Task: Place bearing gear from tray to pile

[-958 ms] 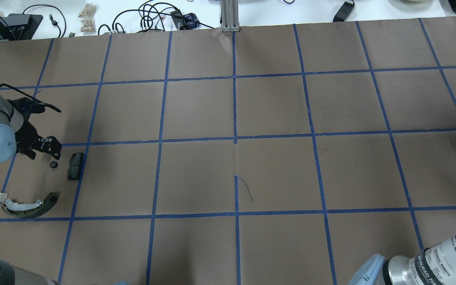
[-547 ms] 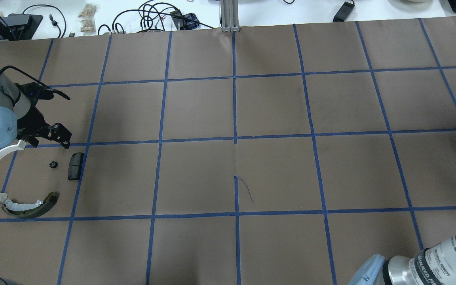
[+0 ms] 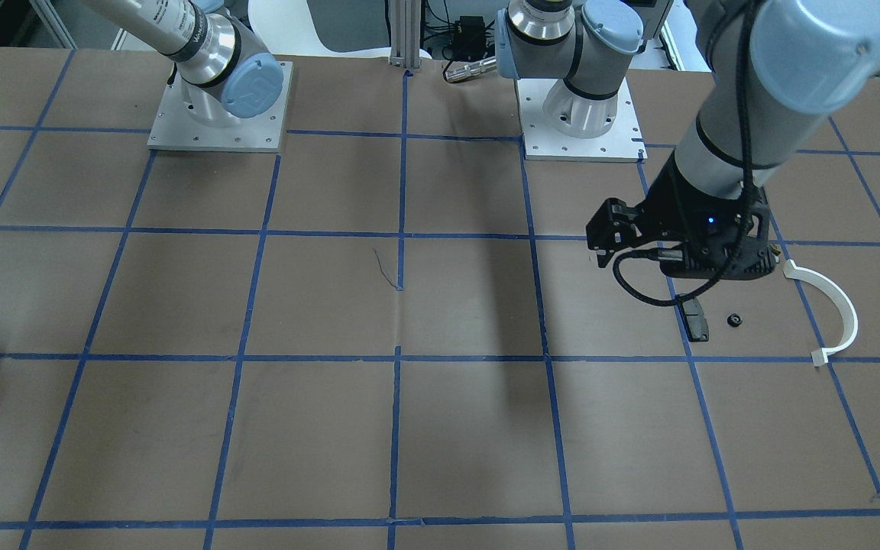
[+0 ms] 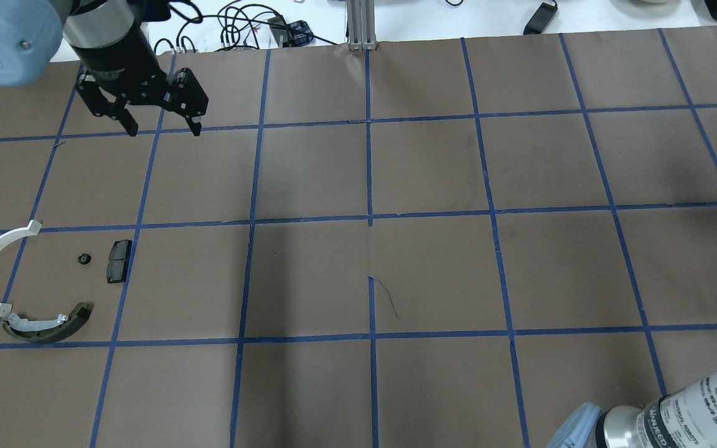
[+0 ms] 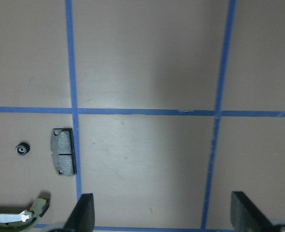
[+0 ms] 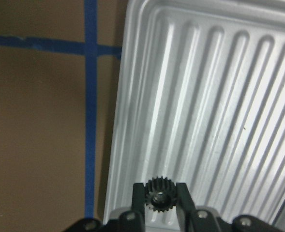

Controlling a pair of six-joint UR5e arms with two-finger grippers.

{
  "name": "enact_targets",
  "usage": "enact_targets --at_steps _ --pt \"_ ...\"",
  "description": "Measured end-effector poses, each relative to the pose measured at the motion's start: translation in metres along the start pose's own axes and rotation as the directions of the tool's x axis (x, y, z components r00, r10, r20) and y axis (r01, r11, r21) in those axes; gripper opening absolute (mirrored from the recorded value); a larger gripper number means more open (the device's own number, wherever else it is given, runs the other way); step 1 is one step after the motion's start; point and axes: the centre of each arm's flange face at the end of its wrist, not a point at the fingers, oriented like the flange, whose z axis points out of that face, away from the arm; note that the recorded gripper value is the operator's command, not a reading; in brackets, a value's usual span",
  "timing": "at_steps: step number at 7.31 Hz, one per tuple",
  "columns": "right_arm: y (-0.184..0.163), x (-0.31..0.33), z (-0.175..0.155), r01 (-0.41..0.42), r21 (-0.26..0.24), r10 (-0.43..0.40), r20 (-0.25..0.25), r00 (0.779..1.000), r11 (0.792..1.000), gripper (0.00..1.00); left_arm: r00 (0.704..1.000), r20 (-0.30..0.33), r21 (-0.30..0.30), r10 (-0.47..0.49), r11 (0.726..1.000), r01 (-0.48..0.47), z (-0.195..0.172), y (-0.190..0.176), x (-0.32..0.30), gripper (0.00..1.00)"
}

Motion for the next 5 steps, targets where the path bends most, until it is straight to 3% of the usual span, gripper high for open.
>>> enact_targets --at_steps 2,5 --pt "-0.046 -0.070 -0.031 -0.022 0.036 0.021 0.006 1.000 0.999 0.00 0.999 -0.001 0.044 0.036 0.998 -0.036 -0.028 0.011 0.025 1.00" --pt "-0.111 -0.247 -0.068 -0.166 0.041 0.160 0.119 0.980 0.985 0.00 0.999 -0.003 0.056 0.038 0.998 -0.038 -0.033 0.016 0.029 1.00"
